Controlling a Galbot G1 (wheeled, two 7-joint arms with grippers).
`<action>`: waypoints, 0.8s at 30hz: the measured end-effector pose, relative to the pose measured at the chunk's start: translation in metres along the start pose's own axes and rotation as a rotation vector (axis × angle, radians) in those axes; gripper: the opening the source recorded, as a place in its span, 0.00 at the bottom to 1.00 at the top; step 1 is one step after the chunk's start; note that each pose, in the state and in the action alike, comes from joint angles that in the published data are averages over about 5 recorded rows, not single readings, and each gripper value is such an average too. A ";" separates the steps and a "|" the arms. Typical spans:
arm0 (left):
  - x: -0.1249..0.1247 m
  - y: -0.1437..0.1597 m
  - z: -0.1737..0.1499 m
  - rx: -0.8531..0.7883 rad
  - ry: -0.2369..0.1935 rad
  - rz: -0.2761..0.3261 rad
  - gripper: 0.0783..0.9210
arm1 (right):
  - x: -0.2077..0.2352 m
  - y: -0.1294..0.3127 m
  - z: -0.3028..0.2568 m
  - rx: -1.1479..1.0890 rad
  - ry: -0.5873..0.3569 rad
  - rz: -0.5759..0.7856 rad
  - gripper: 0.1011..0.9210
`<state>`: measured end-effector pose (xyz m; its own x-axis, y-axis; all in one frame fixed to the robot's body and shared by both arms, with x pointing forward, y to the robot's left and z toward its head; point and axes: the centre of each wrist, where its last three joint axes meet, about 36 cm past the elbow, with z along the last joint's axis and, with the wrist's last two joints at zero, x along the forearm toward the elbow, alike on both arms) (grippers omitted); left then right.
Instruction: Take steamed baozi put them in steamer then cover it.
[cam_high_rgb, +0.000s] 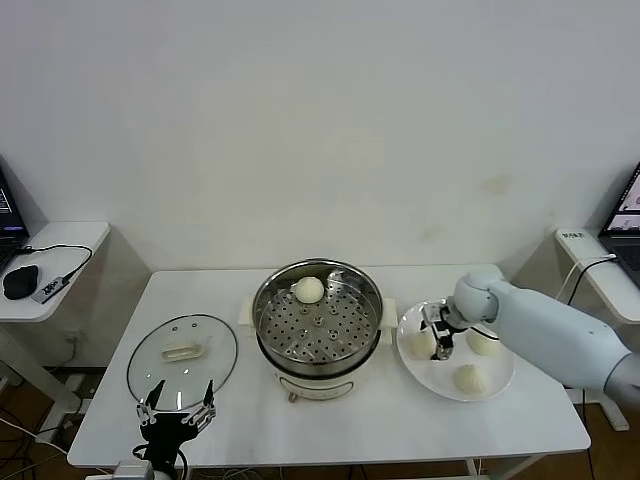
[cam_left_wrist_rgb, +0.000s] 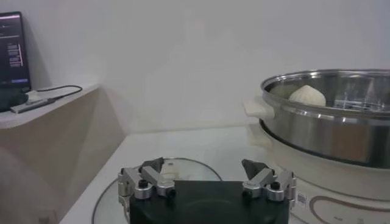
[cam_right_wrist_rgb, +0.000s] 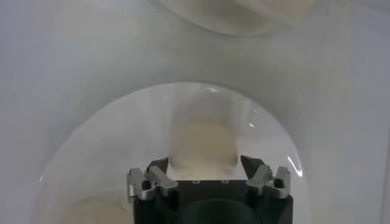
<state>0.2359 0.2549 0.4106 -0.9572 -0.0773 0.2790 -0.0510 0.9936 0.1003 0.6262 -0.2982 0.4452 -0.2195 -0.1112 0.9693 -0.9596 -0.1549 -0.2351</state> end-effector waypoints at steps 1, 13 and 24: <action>0.000 0.000 0.000 0.000 0.000 0.000 0.88 | 0.000 0.000 0.000 0.000 0.000 0.000 0.65; 0.001 -0.001 -0.004 0.002 -0.011 0.002 0.88 | 0.015 -0.010 0.002 -0.009 0.002 0.008 0.60; 0.000 -0.004 -0.010 0.003 -0.030 0.018 0.88 | 0.104 -0.036 0.010 -0.025 0.010 0.093 0.62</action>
<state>0.2389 0.2503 0.4196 -0.9661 -0.0572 0.2519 -0.0348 0.9951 0.0925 0.6395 -0.3139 0.5537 -0.3098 -0.1136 0.9440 -0.9390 -0.1195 -0.3225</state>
